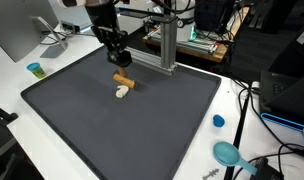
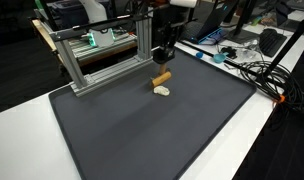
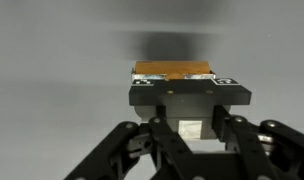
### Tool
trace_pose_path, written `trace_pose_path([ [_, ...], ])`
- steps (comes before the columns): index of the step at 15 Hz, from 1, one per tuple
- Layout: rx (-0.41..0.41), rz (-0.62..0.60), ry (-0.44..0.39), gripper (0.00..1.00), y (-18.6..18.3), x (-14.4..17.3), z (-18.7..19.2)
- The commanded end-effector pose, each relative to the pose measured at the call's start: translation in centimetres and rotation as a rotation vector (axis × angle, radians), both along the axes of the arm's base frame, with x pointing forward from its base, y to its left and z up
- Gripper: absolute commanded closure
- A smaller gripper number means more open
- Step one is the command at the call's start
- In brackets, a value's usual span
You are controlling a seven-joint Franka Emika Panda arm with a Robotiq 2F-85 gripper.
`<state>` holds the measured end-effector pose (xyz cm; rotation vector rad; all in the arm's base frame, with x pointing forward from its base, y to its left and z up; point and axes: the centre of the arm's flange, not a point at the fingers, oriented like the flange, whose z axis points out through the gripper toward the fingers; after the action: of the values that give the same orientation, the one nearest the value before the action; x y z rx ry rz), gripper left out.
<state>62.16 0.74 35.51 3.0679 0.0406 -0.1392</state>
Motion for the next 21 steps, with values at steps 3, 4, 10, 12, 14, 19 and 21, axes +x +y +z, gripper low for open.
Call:
trace_pose_path([
  [3,0.003,0.002,-0.006,0.79,-1.2,1.9,-2.1],
  [4,0.006,0.004,-0.016,0.79,-1.3,2.3,-2.4],
  [10,0.02,0.011,-0.026,0.79,-1.4,4.3,-2.8],
  [12,0.026,0.014,-0.022,0.79,-1.5,4.8,-2.9],
  [14,0.027,0.014,-0.004,0.79,-1.6,5.1,-3.5],
  [19,0.047,0.023,-0.024,0.79,-1.9,6.0,-3.9],
  [21,0.052,0.026,-0.029,0.79,-2.0,6.3,-3.9],
])
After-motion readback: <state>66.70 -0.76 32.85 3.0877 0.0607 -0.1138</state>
